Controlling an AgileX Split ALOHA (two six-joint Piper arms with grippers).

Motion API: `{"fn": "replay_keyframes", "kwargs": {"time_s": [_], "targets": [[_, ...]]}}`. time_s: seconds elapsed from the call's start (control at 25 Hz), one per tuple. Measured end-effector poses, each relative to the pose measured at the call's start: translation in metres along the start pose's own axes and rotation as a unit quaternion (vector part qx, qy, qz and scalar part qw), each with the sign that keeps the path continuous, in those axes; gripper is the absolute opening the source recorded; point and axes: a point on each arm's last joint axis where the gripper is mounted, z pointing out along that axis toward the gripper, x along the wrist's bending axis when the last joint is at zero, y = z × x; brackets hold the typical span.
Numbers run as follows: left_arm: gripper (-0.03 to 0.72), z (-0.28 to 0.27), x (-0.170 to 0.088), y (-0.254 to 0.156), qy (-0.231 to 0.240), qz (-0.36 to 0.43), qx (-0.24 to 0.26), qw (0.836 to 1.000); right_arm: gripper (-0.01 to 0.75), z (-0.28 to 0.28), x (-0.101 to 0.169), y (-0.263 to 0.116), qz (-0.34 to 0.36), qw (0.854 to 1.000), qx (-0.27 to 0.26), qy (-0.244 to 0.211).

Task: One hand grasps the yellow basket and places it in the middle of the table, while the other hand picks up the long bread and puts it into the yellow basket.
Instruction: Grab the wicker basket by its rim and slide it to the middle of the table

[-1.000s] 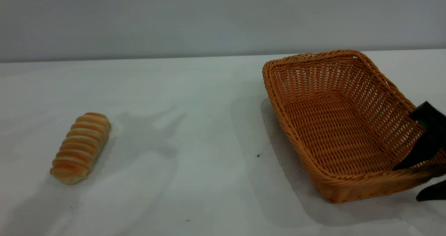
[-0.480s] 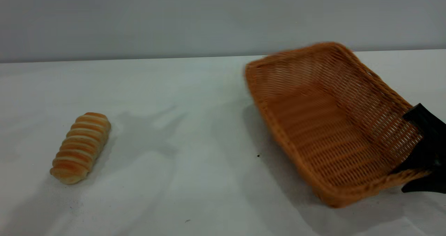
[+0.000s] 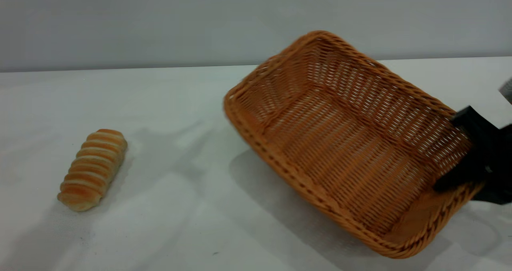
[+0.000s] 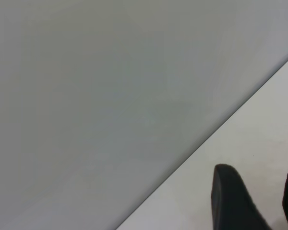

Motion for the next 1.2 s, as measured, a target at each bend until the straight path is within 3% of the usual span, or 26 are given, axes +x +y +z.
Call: {"fn": "replay_keyframes", "kwargs": {"time_s": [0.24,0.56,0.8,1.2], "targets": [[0.325,0.0,0.0,0.0,0.002,0.0,0.001,1.0,0.125,-0.011,0.02,-0.002,-0.131,0.991,0.027,0.019],[0.325,0.0,0.0,0.0,0.002,0.0,0.001,1.0,0.124,-0.003,0.055,-0.016,-0.252,0.963,0.092,-0.03],[0.325,0.0,0.0,0.0,0.002,0.0,0.001,1.0,0.123,0.017,0.095,-0.014,-0.255,0.959,0.117,-0.04],[0.325,0.0,0.0,0.0,0.002,0.0,0.001,1.0,0.123,0.084,0.116,-0.033,-0.249,0.945,0.195,-0.084]]}}
